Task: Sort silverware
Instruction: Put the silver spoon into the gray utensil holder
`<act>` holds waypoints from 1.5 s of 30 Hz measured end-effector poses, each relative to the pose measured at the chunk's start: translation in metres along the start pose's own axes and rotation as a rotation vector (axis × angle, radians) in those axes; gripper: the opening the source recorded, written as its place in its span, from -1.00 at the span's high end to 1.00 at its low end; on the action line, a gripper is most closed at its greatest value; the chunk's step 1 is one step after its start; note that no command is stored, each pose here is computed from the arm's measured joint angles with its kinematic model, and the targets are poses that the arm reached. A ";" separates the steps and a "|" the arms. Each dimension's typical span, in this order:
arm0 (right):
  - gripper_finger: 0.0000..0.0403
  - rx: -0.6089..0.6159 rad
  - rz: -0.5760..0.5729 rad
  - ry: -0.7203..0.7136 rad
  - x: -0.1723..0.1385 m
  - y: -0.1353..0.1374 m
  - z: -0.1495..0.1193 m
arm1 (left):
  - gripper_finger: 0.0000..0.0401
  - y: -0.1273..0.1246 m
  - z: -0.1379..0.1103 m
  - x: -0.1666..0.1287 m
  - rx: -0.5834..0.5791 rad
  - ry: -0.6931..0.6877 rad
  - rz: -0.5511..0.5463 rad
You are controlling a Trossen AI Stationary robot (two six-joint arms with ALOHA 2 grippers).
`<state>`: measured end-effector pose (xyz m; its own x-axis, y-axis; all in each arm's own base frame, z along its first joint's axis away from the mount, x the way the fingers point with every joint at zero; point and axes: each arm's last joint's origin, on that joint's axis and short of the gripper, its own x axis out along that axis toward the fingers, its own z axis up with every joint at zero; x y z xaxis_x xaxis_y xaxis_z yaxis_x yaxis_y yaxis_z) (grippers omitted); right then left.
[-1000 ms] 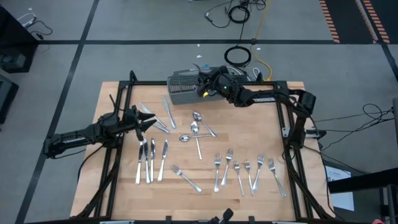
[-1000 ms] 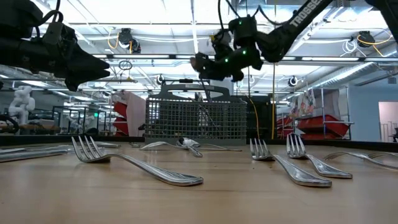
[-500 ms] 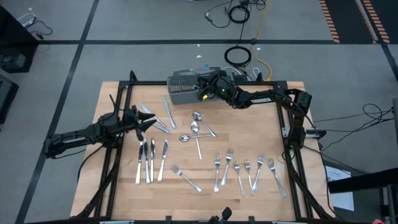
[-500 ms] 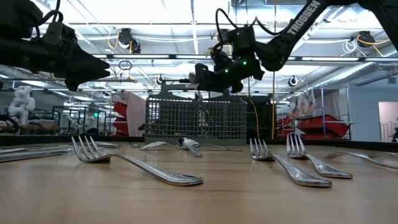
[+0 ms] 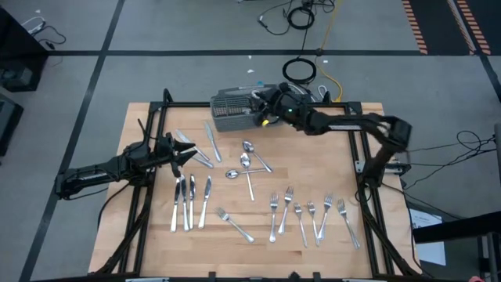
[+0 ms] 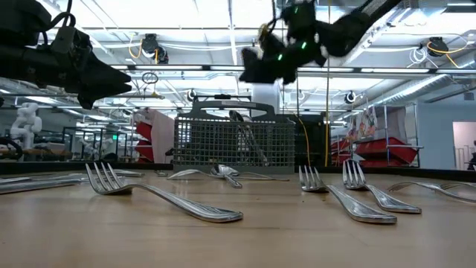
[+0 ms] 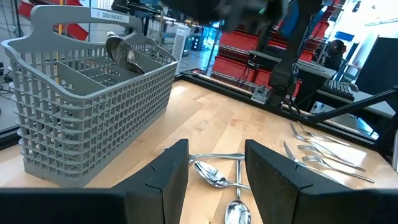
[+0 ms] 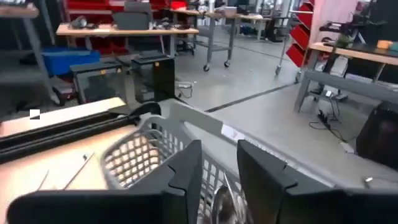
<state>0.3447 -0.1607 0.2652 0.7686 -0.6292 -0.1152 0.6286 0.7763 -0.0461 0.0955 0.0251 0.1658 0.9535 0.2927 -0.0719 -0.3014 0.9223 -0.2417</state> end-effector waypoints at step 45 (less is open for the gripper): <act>0.12 0.001 0.073 0.725 -0.040 0.105 -0.114 | 0.18 0.000 0.000 0.000 0.002 0.002 0.000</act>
<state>0.3666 -0.0493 0.1517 0.5369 -0.3932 -0.7464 0.5793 0.8150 -0.0127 0.0954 0.0251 0.1657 0.9534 0.2925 -0.0741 -0.3017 0.9227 -0.2401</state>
